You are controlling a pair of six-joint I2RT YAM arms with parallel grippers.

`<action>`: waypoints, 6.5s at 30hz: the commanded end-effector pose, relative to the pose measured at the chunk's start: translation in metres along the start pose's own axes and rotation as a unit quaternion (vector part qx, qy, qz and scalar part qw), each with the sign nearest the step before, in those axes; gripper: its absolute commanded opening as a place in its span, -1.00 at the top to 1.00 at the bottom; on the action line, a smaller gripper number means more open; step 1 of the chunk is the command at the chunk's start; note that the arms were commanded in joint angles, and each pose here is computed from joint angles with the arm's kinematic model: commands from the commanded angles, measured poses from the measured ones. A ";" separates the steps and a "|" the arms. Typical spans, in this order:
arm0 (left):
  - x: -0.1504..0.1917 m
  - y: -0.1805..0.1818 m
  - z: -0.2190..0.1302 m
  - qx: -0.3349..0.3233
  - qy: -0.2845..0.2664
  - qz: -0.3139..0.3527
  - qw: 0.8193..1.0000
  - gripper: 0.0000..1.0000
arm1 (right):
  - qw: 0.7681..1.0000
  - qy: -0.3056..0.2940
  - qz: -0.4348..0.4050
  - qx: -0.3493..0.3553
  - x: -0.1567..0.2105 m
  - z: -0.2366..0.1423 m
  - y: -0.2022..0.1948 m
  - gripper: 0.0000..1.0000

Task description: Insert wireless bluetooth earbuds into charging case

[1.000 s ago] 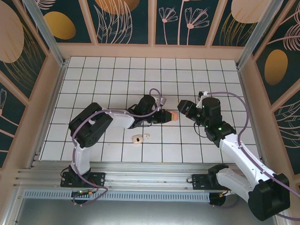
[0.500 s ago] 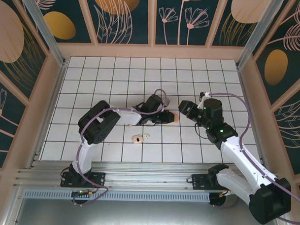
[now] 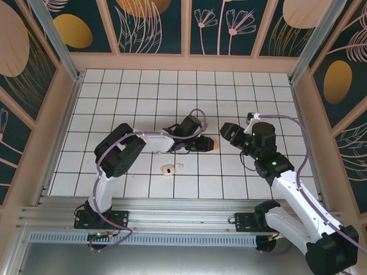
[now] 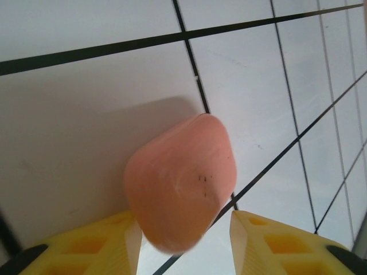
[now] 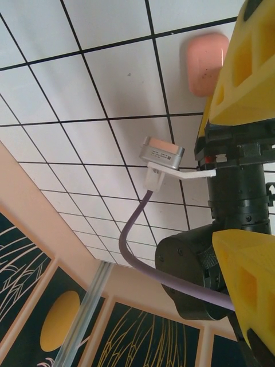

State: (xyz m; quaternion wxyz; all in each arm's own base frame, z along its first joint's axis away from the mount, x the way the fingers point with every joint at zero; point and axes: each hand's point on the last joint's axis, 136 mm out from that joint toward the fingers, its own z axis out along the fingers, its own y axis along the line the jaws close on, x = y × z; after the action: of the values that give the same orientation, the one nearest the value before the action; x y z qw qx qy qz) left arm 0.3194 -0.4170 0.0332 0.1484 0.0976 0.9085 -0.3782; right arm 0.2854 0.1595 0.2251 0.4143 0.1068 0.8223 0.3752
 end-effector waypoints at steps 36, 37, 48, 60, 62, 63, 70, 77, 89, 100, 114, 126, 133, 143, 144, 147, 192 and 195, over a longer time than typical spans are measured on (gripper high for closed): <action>0.109 0.086 -0.152 -0.219 0.246 0.311 0.892 -0.11 | 1.000 -0.005 0.011 0.012 0.006 -0.003 -0.005 -0.03; 0.109 0.087 -0.150 -0.218 0.246 0.310 0.892 -0.11 | 1.000 -0.005 0.012 0.012 0.005 -0.003 -0.006 -0.04; 0.130 0.092 -0.138 -0.202 0.283 0.313 0.884 -0.15 | 1.000 0.000 0.014 0.011 0.008 0.000 -0.006 -0.03; 0.129 0.108 -0.136 -0.245 0.286 0.326 0.867 -0.09 | 1.000 0.004 0.012 0.012 0.008 0.001 -0.006 -0.03; 0.129 0.110 -0.136 -0.248 0.284 0.325 0.867 -0.12 | 1.000 0.003 0.012 0.011 0.008 0.001 -0.005 -0.03; 0.129 0.110 -0.136 -0.249 0.283 0.325 0.867 -0.12 | 1.000 0.004 0.013 0.012 0.008 0.002 -0.006 -0.03; 0.131 0.115 -0.134 -0.258 0.285 0.325 0.864 -0.07 | 1.000 0.006 0.012 0.012 0.008 0.002 -0.005 -0.03; 0.117 0.104 -0.140 -0.256 0.251 0.346 0.867 0.03 | 1.000 0.017 0.008 0.009 0.013 0.001 -0.004 -0.02; 0.089 0.045 -0.166 -0.164 0.096 0.437 0.879 0.09 | 0.968 0.214 -0.066 -0.111 0.074 0.006 0.033 0.00; 0.092 -0.012 -0.203 -0.047 -0.018 0.532 0.845 0.14 | 0.898 0.362 -0.128 -0.214 0.143 0.013 0.088 0.00; 0.094 -0.017 -0.201 -0.032 -0.012 0.531 0.846 0.14 | 0.859 0.434 -0.144 -0.231 0.176 0.022 0.104 -0.04; 0.090 -0.029 -0.210 -0.018 -0.042 0.541 0.840 0.16 | 0.850 0.454 -0.120 -0.238 0.182 0.025 0.109 0.04; 0.089 -0.032 -0.215 -0.016 -0.052 0.545 0.836 0.11 | 0.852 0.449 -0.116 -0.243 0.180 0.025 0.112 0.31; 0.086 -0.031 -0.215 -0.020 -0.069 0.526 0.847 -0.35 | 0.877 0.384 -0.134 -0.256 0.153 0.022 0.116 0.50; 0.083 -0.030 -0.215 -0.023 -0.076 0.519 0.851 -0.35 | 0.880 0.377 -0.133 -0.255 0.150 0.021 0.114 0.50; 0.077 -0.034 -0.217 -0.022 -0.098 0.500 0.860 -0.36 | 0.893 0.340 -0.139 -0.258 0.137 0.017 0.111 0.51; 0.012 -0.079 -0.299 0.265 -0.326 0.333 0.844 -0.37 | 0.820 -0.041 -0.355 -0.447 0.052 -0.060 0.159 0.55; 0.015 -0.085 -0.303 0.278 -0.327 0.349 0.833 -0.35 | 0.804 -0.049 -0.381 -0.454 0.054 -0.062 0.160 0.56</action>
State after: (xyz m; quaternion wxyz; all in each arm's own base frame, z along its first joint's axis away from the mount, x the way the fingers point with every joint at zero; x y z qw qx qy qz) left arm 0.2324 -0.2562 0.2656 0.5143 0.2862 0.6113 -0.5290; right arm 0.1989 0.2644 0.3156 0.5285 -0.3454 0.5706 0.5252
